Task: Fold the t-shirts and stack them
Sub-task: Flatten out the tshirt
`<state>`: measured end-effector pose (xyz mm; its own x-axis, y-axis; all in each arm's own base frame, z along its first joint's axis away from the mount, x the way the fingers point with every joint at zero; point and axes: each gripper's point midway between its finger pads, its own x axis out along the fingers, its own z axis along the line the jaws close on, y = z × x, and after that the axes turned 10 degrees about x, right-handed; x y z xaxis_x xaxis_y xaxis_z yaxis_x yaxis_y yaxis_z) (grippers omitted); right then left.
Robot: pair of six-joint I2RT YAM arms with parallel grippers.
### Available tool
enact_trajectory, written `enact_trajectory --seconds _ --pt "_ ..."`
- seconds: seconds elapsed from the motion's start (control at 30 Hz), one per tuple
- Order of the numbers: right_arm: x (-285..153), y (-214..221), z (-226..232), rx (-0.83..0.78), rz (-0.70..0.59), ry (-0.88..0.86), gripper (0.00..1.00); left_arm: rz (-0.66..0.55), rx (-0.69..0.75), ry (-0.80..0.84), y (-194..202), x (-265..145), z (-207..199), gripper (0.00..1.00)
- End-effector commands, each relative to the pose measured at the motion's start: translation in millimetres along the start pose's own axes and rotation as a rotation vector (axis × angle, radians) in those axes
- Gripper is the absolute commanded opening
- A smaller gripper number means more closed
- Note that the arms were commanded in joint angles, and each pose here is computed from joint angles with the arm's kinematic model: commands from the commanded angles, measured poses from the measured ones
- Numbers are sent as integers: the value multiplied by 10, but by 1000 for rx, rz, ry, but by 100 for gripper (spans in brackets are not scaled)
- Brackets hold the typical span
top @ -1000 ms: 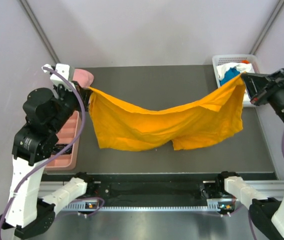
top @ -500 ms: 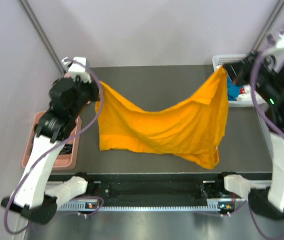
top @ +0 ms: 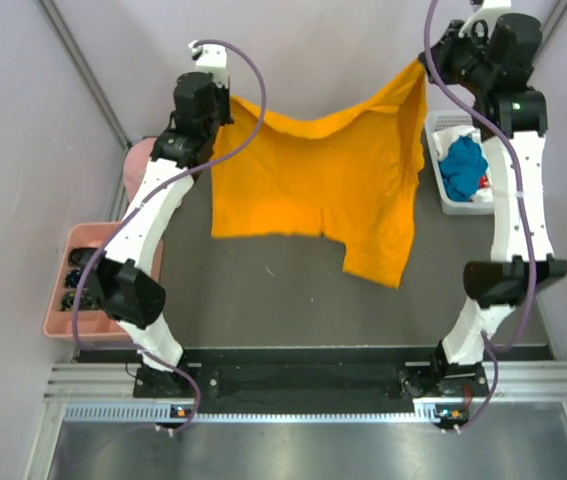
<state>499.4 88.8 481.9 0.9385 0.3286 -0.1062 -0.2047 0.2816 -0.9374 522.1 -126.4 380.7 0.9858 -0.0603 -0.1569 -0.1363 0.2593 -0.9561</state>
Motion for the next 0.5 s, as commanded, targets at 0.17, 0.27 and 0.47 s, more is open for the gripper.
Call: enact_trajectory --seconds 0.17,0.27,0.47 --pt "-1732 -847 915 -134 -349 -222 0 -395 -165 -35 -1128 -1866 658 0" --pt "-1914 -413 888 -74 -298 -240 0 -308 -195 -27 -674 -2159 647 0" --pt "-1977 800 641 89 -99 -229 0 49 -286 121 907 -2243 73 0"
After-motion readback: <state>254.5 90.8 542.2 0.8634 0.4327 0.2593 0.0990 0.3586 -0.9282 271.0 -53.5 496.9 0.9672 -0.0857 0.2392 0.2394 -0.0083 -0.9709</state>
